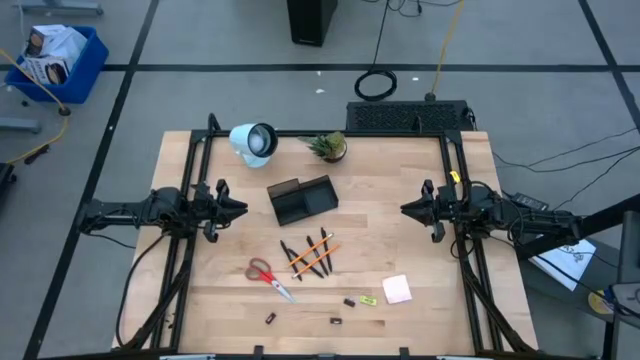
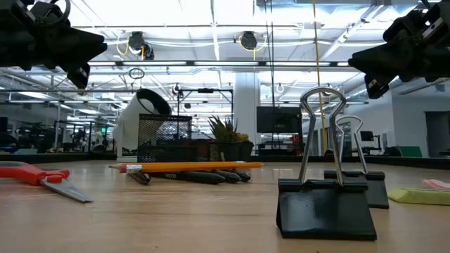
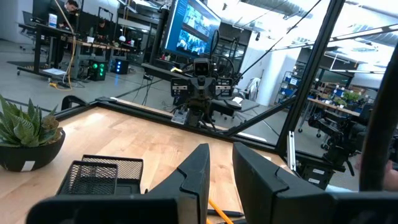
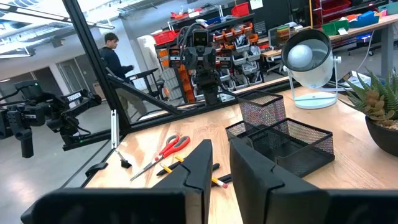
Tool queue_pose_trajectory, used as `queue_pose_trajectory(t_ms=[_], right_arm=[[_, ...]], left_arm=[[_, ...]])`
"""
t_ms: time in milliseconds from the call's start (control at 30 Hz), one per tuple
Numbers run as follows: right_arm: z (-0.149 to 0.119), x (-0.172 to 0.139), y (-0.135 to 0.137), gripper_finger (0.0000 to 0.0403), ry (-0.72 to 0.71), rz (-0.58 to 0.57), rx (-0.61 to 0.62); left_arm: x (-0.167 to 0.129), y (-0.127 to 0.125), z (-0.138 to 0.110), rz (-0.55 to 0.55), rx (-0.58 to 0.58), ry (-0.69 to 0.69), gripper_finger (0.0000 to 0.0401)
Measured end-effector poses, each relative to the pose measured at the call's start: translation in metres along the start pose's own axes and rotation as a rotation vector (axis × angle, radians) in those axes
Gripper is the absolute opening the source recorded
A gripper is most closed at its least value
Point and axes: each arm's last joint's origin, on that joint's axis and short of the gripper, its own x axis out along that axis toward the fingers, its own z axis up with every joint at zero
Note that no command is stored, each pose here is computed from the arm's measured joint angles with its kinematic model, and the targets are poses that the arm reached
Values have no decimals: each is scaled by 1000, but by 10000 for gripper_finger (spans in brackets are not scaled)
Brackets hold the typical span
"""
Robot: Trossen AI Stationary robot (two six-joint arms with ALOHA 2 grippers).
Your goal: Pick and place office supplies into organizer
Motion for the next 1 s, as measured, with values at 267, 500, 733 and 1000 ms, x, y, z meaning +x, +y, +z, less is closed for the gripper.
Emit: queue_pose_trajectory(t_ms=[267, 500, 733, 1000], right_arm=[[3, 0, 1, 50, -27, 9, 4], [4, 0, 1, 49, -40, 13, 9], [4, 0, 0, 50, -53, -21, -16], [-2, 4, 2, 50, 22, -4, 190]], left_arm=[[0, 0, 0, 0, 0, 0, 74], [0, 0, 0, 0, 0, 0, 74], [0, 0, 0, 0, 0, 0, 74], [0, 0, 1, 2, 22, -8, 74]])
